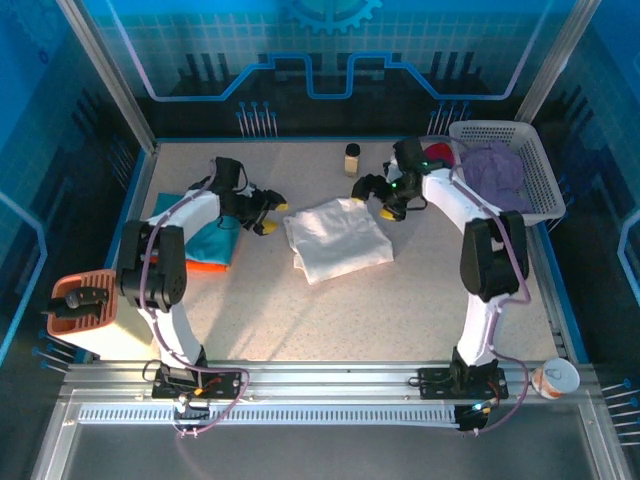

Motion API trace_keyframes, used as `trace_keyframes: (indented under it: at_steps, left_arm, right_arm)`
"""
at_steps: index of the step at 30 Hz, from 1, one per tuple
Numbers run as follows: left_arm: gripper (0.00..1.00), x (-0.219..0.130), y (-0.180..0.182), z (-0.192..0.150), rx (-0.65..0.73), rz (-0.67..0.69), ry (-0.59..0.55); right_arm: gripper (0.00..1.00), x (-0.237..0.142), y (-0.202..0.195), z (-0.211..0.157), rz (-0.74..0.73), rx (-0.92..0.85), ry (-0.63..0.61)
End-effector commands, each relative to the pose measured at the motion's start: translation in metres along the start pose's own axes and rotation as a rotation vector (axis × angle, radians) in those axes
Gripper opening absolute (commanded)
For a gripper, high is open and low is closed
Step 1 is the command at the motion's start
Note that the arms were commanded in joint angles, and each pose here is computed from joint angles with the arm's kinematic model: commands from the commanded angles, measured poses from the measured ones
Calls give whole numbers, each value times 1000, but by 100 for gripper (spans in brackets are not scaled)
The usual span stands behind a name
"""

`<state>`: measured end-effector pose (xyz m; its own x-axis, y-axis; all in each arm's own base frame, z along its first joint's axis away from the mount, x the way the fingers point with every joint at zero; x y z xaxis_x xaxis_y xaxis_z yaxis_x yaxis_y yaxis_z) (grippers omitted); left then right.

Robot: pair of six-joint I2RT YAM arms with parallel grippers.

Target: Fold and stack the t-shirts

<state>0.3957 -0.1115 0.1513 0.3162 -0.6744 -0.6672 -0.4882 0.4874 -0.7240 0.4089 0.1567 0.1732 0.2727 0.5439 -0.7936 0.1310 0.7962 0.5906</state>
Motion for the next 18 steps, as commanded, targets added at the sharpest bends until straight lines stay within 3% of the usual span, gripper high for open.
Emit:
trace_keyframes:
  at_steps: [1,9,18]
  left_arm:
    - [58,-12,-24,-46,105,-14,64]
    - [49,23,-34,-124,143,-64,127]
    - [44,97,-20,-147,140,-23,231]
  right_arm:
    - [93,-27,14,-19,122,-32,-24]
    - [90,-29,6,-54,248,20,-35]
    - [88,19,-16,-62,349,122,-2]
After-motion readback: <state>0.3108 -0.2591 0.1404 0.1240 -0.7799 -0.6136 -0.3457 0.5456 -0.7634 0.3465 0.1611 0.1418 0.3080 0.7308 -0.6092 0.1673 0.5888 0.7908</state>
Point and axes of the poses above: each hand's point on the last joint's axis, 136 mm out from that joint toward the fingers, its own x axis out along the fingers, its own y axis along the line the jaws close on, z = x × y, the point moved 6 cm from there along -x, back along the fingers
